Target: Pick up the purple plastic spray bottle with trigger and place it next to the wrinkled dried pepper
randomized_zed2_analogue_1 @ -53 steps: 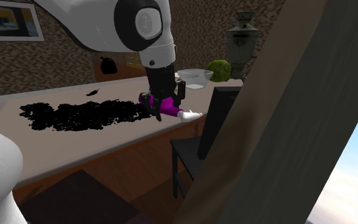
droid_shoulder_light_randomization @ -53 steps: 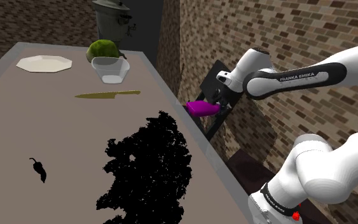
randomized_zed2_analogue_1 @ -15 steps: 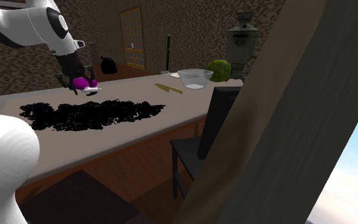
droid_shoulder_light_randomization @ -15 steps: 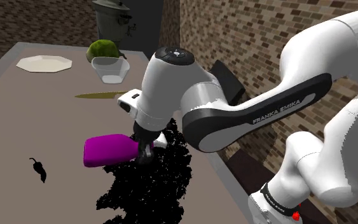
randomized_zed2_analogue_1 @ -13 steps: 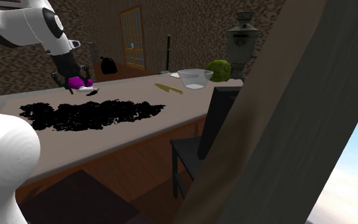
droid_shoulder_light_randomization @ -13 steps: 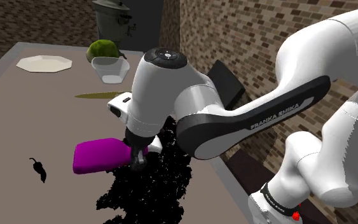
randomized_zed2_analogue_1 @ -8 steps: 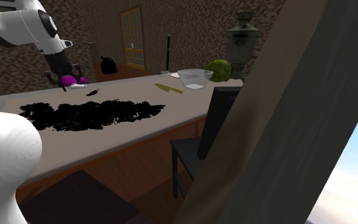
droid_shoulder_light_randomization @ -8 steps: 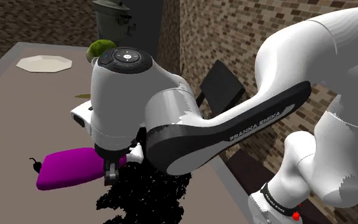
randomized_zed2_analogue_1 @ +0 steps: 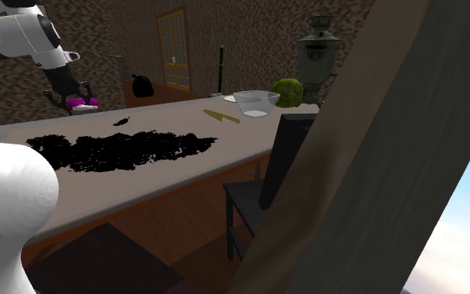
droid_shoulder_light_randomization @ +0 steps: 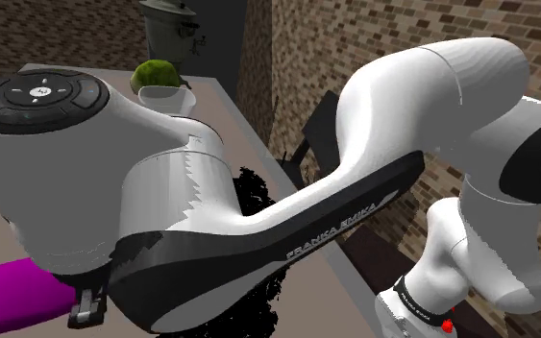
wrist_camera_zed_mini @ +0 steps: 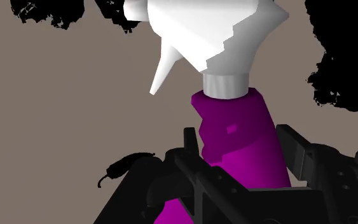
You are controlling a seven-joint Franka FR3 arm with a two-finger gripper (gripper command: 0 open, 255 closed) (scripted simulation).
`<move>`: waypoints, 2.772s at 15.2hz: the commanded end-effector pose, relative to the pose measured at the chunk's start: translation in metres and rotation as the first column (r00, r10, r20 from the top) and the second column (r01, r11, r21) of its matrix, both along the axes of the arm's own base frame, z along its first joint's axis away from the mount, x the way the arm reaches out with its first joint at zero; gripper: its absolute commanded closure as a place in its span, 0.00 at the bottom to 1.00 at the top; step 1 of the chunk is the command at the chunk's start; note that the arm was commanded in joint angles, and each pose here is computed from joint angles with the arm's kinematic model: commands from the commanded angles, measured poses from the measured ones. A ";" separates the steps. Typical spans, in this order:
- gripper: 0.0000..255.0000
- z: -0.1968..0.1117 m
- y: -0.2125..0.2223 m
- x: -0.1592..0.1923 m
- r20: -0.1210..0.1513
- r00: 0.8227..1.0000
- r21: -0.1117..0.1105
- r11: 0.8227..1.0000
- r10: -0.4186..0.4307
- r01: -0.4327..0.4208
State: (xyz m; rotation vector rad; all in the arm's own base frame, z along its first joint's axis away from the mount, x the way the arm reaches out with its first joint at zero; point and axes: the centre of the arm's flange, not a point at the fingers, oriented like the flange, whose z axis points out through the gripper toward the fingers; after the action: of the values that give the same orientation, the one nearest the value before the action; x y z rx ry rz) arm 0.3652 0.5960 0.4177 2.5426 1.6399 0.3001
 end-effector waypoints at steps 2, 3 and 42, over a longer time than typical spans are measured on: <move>1.00 -0.003 0.042 -0.001 0.000 1.000 0.000 1.000 -0.001 0.001; 1.00 -0.003 0.055 -0.002 0.000 1.000 0.000 1.000 -0.001 0.001; 0.00 -0.046 0.076 -0.014 0.000 1.000 0.000 1.000 -0.001 0.001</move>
State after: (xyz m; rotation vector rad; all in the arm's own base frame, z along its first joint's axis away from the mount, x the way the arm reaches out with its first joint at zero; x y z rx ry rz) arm 0.3527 0.6721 0.3698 2.5439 1.6383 0.3021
